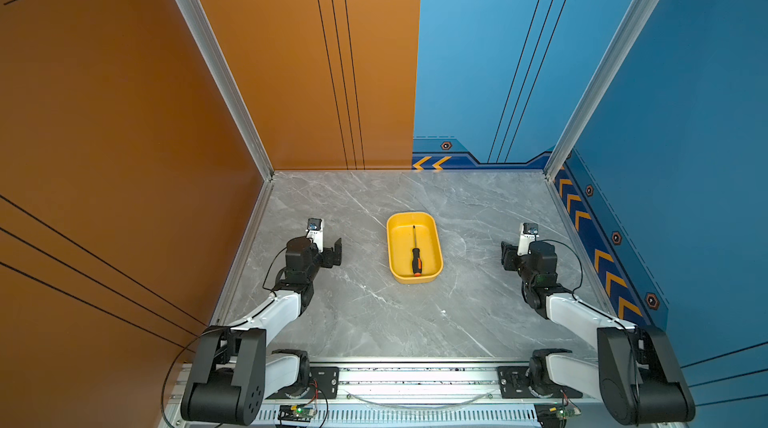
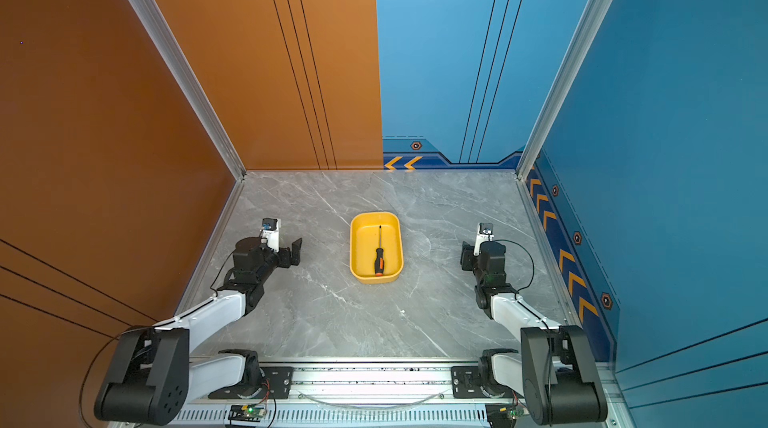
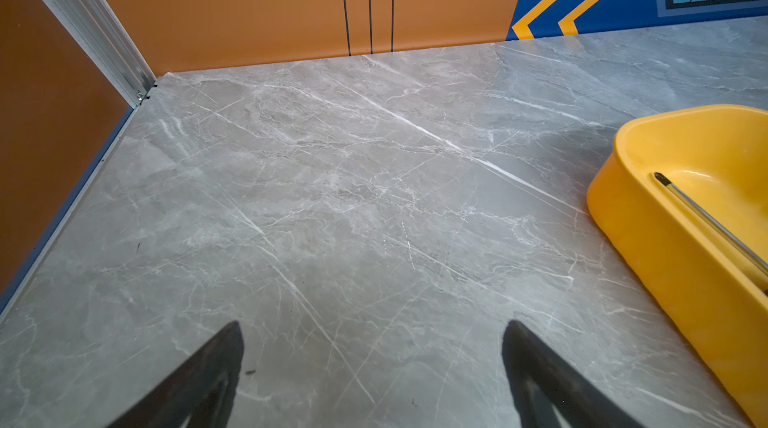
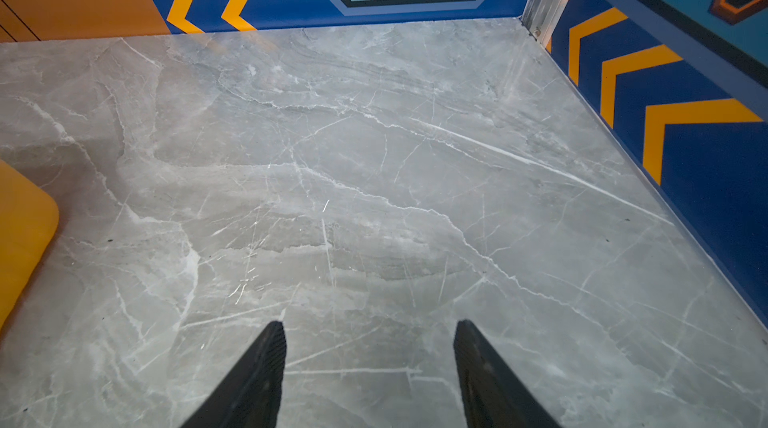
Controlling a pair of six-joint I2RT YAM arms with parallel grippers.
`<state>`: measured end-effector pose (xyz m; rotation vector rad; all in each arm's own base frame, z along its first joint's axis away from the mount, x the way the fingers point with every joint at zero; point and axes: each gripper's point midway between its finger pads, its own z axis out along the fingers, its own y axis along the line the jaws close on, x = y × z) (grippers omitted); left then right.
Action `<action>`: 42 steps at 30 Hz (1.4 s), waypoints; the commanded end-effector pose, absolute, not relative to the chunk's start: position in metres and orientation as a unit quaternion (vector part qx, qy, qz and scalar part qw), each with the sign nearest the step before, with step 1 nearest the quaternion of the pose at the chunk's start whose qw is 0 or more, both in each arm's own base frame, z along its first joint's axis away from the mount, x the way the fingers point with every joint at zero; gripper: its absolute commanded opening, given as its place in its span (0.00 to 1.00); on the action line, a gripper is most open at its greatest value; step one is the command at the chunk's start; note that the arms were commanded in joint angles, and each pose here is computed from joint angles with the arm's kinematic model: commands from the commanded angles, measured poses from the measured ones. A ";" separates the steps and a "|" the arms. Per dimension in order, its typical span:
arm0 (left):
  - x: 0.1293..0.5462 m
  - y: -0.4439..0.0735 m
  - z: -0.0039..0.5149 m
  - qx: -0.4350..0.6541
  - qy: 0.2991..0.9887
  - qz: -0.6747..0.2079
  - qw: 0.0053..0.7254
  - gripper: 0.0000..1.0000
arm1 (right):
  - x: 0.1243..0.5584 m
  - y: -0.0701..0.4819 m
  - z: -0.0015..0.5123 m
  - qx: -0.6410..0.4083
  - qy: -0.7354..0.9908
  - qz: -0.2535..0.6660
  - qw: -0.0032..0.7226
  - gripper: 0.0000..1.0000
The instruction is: Put the screwdriver in the bin
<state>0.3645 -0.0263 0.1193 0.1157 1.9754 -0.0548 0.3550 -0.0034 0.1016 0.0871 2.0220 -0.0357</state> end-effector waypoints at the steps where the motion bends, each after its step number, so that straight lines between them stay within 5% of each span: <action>1: 0.369 -0.027 0.118 0.048 0.823 -0.041 0.564 0.98 | 0.368 -0.012 0.115 0.042 0.828 -0.033 0.559 0.63; 25: 0.392 -0.009 0.096 0.032 0.812 -0.027 0.582 0.98 | 0.394 -0.013 0.093 0.050 0.814 -0.028 0.577 0.64; 42: 0.396 -0.005 0.090 0.024 0.816 -0.023 0.577 0.98 | 0.395 -0.014 0.092 0.053 0.816 -0.022 0.576 0.91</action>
